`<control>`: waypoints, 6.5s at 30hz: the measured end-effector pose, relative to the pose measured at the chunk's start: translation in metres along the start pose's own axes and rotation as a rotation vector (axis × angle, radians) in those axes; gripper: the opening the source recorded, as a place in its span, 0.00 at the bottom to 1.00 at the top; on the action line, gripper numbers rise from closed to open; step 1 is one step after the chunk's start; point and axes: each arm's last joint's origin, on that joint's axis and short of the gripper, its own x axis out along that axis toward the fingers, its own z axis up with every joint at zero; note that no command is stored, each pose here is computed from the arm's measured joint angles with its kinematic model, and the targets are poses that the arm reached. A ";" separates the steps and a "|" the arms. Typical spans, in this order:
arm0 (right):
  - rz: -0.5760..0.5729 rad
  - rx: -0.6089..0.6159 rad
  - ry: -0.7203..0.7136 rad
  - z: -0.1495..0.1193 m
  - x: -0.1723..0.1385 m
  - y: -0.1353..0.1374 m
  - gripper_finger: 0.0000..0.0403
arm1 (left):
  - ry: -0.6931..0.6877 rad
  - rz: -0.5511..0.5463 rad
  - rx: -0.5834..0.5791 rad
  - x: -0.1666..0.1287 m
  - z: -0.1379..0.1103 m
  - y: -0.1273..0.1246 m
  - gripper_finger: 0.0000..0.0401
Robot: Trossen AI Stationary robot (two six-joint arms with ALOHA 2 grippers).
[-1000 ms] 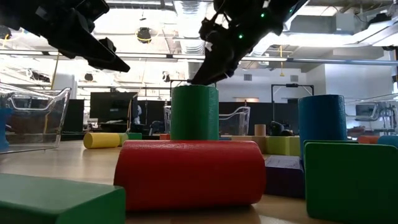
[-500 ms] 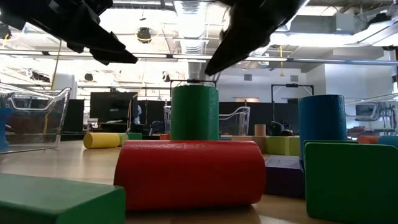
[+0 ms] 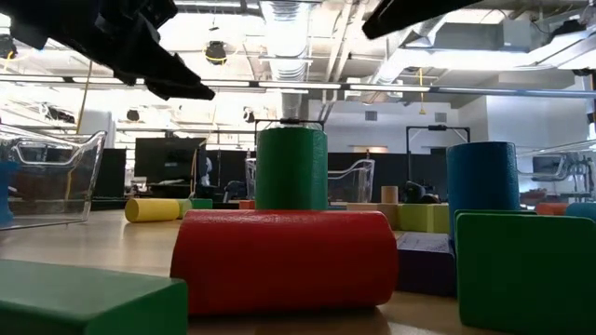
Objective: Sort blocks by size
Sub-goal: Put the light green cylindrical block into the right transparent bin
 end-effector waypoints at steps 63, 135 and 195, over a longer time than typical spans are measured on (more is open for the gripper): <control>-0.196 0.041 -0.076 -0.001 -0.023 0.020 0.47 | 0.552 -0.020 0.167 0.073 0.022 0.010 0.58; -0.215 -0.070 -0.053 0.000 -0.016 0.012 0.47 | 1.357 0.078 0.245 0.080 -0.058 0.107 0.40; -0.214 -0.063 -0.068 0.003 -0.016 0.012 0.47 | 1.119 -0.097 0.159 0.104 -0.028 0.101 0.64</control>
